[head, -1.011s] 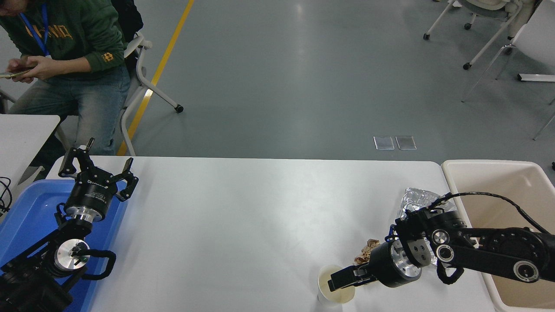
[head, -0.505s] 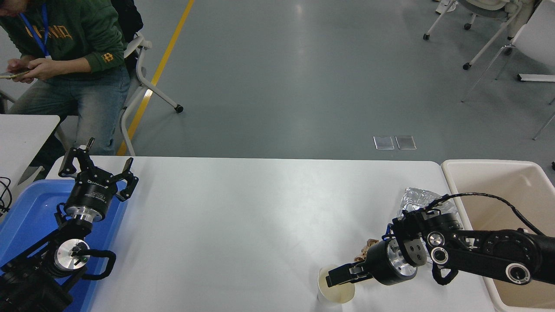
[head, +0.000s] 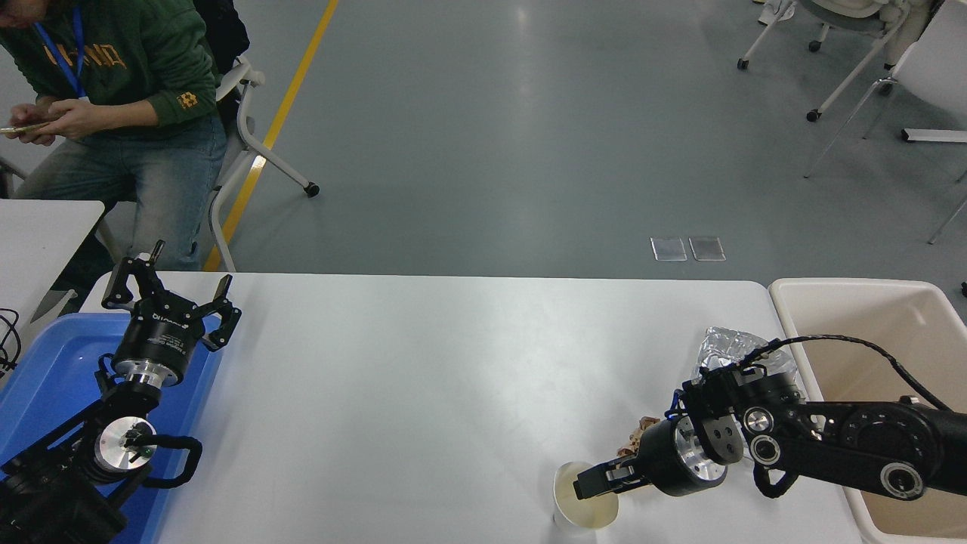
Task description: Clean the table surface
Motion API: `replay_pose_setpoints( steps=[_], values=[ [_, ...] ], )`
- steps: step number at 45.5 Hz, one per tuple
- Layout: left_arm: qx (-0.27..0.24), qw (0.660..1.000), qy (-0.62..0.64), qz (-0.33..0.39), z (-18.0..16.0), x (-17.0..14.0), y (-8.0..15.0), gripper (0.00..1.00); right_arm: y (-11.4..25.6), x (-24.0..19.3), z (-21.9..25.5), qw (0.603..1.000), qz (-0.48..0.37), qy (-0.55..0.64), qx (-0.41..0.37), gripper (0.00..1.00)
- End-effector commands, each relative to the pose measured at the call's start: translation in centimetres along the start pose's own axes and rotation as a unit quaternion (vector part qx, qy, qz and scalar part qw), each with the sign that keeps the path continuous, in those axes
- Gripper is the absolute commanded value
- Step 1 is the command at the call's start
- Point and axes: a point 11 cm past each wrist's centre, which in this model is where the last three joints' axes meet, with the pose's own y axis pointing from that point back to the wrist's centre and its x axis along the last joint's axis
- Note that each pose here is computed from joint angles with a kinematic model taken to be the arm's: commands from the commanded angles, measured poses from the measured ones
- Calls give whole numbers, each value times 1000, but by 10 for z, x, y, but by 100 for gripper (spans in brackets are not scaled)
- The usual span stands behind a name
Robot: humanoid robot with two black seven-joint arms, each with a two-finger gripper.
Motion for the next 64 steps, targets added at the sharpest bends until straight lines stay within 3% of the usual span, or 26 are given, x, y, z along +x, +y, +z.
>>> replay_pose_setpoints(
  steps=[1,5,42,64],
  values=[
    [0,1000,0,0,0,0,0,99,0,-3,2,1000,-2,18,0,19],
    [0,1000,0,0,0,0,0,99,1,-3,-2,1000,-3,21,18,0],
    [0,1000,0,0,0,0,0,99,22,18,-4,998,25,52,31,0],
    [0,1000,0,0,0,0,0,99,117,67,3,994,73,80,-1,0]
  ],
)
